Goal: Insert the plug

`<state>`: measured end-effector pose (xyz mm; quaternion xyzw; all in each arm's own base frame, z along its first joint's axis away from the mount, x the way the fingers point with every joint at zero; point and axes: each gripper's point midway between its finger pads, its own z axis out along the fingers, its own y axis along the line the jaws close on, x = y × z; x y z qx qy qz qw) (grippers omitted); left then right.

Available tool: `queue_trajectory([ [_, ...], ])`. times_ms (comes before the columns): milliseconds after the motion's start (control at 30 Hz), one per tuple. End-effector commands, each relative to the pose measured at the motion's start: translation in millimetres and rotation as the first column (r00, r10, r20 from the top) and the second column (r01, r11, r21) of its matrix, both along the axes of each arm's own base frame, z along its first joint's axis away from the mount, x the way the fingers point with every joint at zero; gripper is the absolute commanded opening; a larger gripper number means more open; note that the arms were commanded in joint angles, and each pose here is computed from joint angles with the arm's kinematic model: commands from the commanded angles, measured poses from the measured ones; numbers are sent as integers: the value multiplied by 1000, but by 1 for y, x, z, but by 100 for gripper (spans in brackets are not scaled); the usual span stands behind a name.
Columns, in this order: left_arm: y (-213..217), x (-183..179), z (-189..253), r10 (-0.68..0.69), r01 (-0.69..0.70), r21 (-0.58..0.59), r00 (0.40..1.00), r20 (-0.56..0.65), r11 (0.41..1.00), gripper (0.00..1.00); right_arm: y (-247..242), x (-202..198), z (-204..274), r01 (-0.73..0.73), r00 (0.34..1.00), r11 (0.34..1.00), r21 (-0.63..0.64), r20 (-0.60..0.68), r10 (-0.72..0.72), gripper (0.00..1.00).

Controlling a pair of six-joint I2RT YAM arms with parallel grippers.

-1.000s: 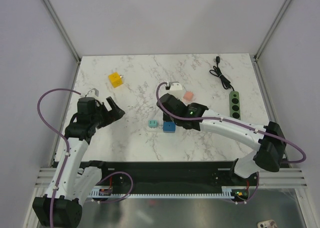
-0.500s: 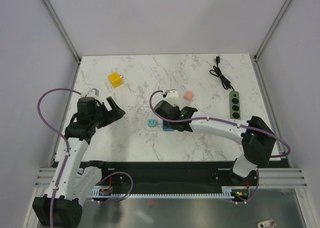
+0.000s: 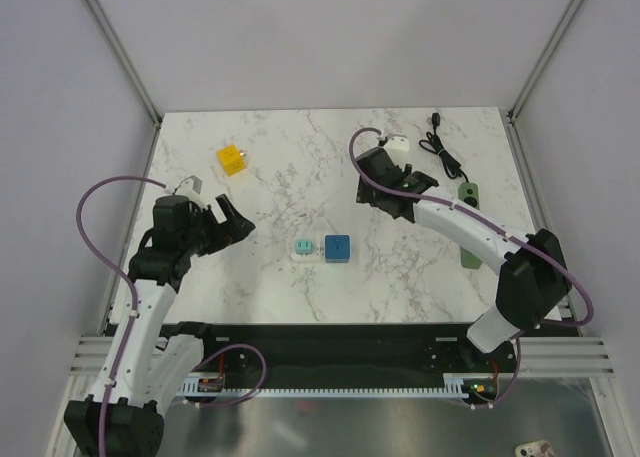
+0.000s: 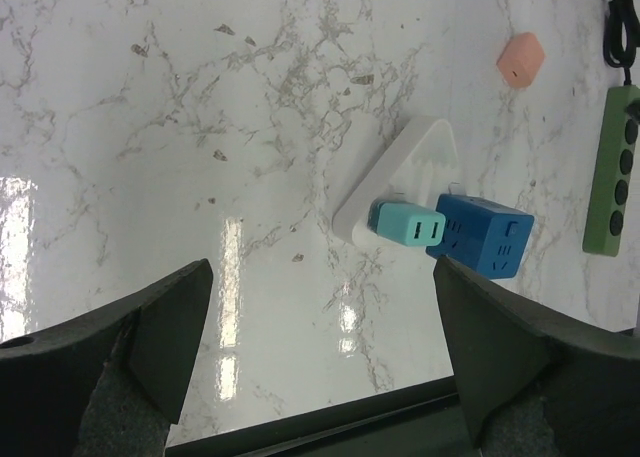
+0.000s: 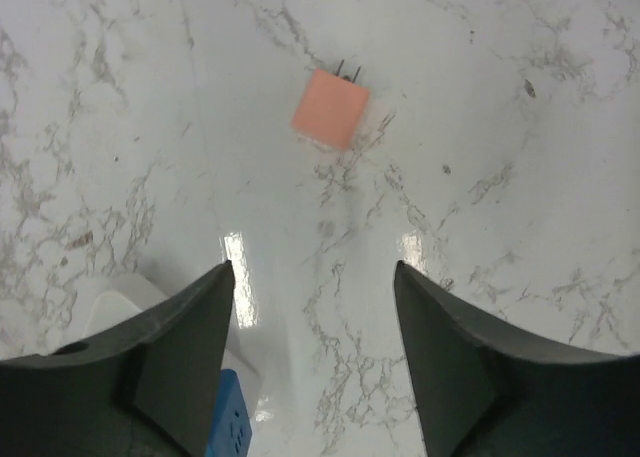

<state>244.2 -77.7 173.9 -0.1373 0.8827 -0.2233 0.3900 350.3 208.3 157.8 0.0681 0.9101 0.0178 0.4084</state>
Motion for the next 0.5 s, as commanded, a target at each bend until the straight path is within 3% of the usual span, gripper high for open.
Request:
queue_trajectory([
  [0, -9, 4, 16, -75, 75, 6, 992, 97, 997, 99, -21, 28, -1, 125, 992, 992, 23, 0, -125, 77],
  [133, -10, 6, 9, -80, 80, 3, 994, 73, 997, 98, -27, 49, -16, 224, 975, 974, 38, -5, -224, 84],
  [467, -10, 9, -1, -83, 83, 4, 996, 29, 997, 97, -29, 92, -63, 448, 888, 886, 117, 61, -456, 84],
])
